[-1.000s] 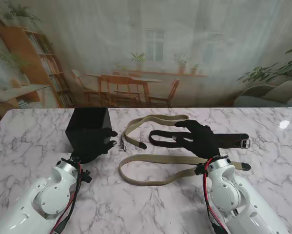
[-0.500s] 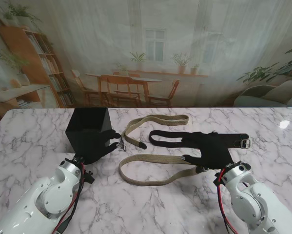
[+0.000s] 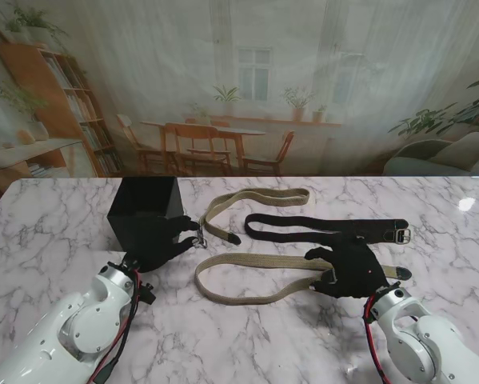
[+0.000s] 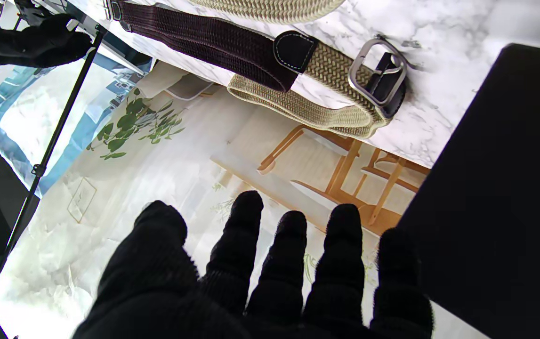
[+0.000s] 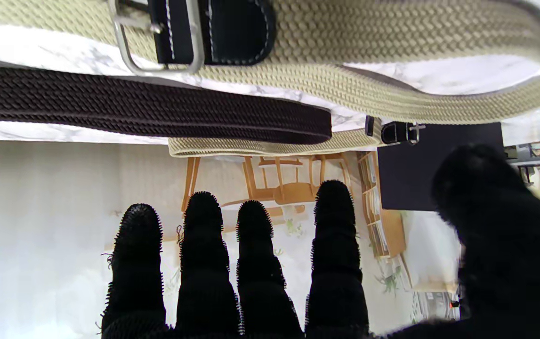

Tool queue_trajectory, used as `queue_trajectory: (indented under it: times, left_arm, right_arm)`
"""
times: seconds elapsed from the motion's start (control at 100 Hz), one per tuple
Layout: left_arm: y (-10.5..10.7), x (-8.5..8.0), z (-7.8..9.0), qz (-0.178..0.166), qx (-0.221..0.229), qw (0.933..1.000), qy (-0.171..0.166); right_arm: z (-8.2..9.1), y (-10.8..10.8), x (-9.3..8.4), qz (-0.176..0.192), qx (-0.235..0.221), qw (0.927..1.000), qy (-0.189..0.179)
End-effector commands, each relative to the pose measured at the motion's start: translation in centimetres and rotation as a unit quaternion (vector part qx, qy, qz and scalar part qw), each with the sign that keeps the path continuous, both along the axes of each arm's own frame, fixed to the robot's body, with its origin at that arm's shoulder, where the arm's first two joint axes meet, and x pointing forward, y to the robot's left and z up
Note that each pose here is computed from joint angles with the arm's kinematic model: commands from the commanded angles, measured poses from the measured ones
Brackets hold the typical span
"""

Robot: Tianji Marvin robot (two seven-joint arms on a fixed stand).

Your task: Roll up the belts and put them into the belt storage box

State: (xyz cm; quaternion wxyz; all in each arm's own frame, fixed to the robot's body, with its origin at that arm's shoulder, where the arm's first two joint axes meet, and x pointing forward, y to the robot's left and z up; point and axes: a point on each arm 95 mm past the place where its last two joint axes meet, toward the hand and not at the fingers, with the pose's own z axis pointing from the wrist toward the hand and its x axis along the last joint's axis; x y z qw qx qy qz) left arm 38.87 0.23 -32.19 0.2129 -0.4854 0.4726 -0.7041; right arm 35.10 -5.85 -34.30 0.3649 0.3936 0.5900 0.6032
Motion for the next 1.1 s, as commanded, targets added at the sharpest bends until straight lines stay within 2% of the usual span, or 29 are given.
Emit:
queue_trajectory:
  times: [0.0, 0.44, 1.09]
  left_arm:
    - [-0.1, 0.0, -0.2, -0.005, 0.001, 1.0000, 0.006]
    - [-0.6, 0.9, -0.7, -0.004, 0.005, 0.9997, 0.025]
    - [-1.2, -0.1, -0.6, -0.016, 0.009, 0.9996, 0.022]
  right_arm:
    - [-0.9, 0.0, -0.1, -0.003, -0.015, 0.9999, 0.006]
    - [-3.1, 0.1, 0.8, -0.008, -0.061, 0.9975, 0.035]
    - [-5.0, 0.6, 0.9, -0.009, -0.087, 0.9956, 0.034]
